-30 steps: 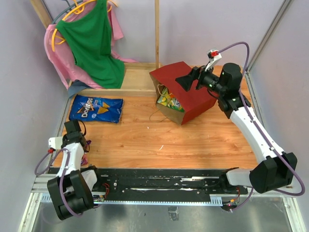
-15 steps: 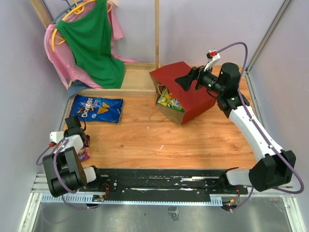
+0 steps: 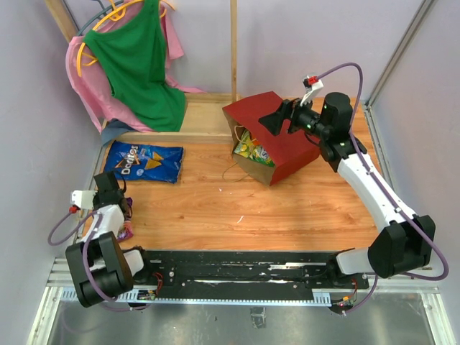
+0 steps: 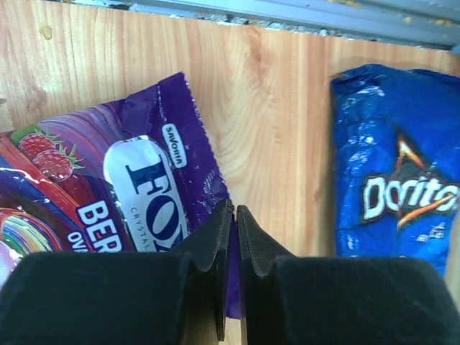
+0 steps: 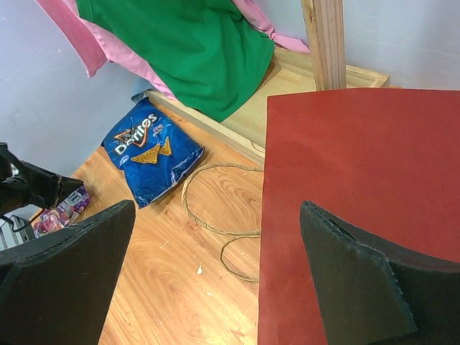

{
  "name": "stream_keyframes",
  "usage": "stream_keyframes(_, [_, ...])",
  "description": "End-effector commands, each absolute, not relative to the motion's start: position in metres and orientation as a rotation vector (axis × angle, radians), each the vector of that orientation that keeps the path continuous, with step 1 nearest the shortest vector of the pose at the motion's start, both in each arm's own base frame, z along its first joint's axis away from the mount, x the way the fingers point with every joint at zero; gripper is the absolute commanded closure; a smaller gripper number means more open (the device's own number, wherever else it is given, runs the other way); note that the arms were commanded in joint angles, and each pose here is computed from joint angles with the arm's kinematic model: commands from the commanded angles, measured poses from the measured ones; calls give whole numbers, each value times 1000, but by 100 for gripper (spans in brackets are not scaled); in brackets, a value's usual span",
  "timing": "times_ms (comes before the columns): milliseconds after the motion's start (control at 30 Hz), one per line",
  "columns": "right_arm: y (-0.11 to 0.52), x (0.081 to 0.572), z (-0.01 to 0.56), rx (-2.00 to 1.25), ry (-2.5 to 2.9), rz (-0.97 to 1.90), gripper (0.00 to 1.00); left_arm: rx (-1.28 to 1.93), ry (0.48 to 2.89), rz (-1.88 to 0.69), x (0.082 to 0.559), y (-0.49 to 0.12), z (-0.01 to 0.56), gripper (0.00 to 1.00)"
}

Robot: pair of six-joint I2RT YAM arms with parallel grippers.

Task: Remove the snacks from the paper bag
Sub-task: Place the snack at the corner of the board.

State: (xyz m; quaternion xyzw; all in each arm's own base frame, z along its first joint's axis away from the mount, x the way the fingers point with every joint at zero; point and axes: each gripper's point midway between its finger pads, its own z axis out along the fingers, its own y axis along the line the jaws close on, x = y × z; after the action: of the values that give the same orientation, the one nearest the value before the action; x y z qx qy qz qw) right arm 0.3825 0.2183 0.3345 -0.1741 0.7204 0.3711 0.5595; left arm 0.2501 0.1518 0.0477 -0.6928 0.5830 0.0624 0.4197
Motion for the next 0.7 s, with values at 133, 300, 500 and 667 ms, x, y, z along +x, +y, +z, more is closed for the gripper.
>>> stream_keyframes(133, [228,379,355,-444,1638,911,1,-1703,1526,212,243,153,63,83])
stream_keyframes(300, [230,380,355,-443,1640,922,1,-1686,1376,224,220,157,107,31])
stream_keyframes(500, [235,376,359,-453,1629,941,1,-1821,1409,187,191,134,90,0])
stream_keyframes(667, [235,374,362,-457,1619,943,1,-1871,1417,221,175,129,69,2])
